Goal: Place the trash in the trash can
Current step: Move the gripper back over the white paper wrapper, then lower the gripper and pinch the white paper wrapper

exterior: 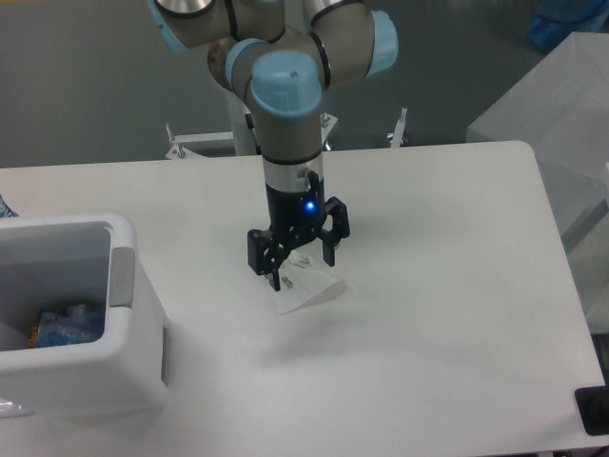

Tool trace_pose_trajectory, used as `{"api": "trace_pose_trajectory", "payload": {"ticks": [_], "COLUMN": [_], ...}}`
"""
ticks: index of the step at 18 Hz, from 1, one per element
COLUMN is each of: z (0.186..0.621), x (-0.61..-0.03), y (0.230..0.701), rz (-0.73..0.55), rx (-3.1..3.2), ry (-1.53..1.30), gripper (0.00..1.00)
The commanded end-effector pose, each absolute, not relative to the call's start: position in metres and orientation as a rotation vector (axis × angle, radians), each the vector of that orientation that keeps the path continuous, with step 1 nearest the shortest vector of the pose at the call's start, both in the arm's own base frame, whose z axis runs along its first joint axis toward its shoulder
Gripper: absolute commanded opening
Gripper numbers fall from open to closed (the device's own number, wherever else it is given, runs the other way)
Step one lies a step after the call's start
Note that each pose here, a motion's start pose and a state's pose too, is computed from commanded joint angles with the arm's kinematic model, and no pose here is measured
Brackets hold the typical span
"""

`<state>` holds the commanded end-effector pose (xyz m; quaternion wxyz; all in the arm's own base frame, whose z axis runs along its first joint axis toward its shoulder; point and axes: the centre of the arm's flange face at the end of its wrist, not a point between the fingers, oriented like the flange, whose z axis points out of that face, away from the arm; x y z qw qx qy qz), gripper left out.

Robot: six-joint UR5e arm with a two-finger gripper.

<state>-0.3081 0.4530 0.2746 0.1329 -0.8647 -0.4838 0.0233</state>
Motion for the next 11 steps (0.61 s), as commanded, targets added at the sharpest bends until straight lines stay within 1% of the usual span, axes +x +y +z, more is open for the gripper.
{"api": "trace_pose_trajectory", "payload": {"ticks": [3, 5, 11], "z": [0.243, 0.223, 0.203], "x": [-0.311, -0.312, -0.308], "y": [0.454, 0.452, 0.445], "rz": [0.056, 0.074, 0.098], "rx": [-2.555, -2.592, -2.633], "ry": [-1.45, -1.475, -1.505], "gripper": [1.0, 1.0, 1.0]}}
